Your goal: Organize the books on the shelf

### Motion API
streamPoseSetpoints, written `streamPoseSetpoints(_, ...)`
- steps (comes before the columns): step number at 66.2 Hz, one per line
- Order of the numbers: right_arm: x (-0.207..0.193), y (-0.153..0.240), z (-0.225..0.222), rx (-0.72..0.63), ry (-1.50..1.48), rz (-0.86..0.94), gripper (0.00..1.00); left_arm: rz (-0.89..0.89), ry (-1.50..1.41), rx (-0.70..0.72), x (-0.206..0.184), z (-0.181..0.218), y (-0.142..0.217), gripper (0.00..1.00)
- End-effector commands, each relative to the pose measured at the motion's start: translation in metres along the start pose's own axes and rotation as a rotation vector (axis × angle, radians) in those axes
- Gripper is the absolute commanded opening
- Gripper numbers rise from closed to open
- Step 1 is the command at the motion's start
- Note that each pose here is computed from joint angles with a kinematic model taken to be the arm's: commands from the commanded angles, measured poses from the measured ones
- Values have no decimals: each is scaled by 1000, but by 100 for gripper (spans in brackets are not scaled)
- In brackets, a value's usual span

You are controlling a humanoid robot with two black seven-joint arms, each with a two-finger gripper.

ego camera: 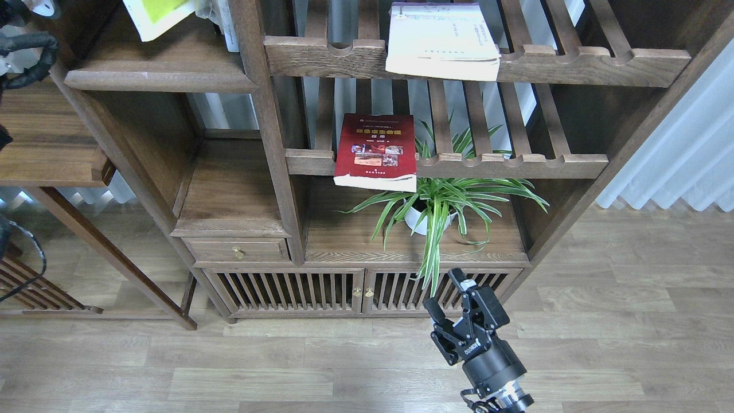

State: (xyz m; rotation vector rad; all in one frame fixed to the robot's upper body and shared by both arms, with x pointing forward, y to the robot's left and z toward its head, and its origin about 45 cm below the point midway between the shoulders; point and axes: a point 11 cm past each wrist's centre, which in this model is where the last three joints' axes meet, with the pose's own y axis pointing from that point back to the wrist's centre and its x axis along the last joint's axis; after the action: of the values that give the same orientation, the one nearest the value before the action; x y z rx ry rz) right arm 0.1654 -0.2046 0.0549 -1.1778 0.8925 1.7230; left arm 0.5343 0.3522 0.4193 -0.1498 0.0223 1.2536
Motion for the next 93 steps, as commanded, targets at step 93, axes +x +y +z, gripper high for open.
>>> streamPoseSetpoints(93,6,20,-6,51,-42,25,98,-56,126,-59,-24,-36,3,3)
